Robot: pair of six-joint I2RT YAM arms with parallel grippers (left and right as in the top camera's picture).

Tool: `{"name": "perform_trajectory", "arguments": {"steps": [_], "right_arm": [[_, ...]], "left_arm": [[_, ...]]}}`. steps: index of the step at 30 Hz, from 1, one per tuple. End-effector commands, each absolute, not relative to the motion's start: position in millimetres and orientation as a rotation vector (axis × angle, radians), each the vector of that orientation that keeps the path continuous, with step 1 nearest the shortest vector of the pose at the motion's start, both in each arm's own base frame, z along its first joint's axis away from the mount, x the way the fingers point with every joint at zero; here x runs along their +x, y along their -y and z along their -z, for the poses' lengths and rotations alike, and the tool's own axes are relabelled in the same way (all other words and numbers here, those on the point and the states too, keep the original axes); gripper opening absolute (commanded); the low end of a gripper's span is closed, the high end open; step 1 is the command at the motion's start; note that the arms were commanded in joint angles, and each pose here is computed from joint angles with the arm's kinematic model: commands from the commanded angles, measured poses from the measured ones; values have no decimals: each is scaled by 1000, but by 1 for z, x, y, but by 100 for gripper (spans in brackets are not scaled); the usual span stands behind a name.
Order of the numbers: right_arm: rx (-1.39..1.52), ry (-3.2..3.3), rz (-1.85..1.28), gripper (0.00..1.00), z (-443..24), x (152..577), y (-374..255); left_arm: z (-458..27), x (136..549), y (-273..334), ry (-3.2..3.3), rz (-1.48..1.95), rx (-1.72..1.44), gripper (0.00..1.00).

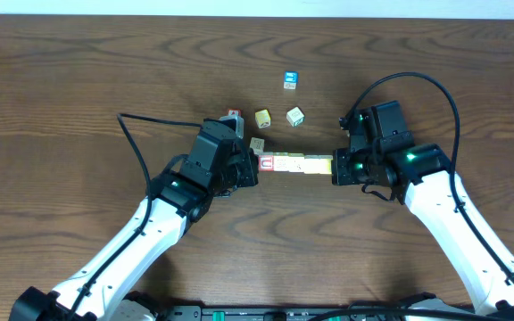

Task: Lift 5 blocks

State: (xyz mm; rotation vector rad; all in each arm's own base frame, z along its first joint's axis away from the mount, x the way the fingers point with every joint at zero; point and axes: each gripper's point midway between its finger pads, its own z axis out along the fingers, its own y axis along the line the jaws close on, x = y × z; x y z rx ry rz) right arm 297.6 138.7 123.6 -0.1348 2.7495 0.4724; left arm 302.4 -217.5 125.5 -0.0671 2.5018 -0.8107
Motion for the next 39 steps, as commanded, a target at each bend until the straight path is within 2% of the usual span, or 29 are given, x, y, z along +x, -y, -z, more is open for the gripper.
{"name": "perform_trajectory", "arguments": {"steps": [1,39], "right_arm": [[-251,-2671,-780,1,-157,291,-182],[-253,-2671,-785,1,-162,291,-183]], "left_arm": [[-162,286,257,-2456,1058,88,7],[-167,282,260,-2443,1071,108,7]]}}
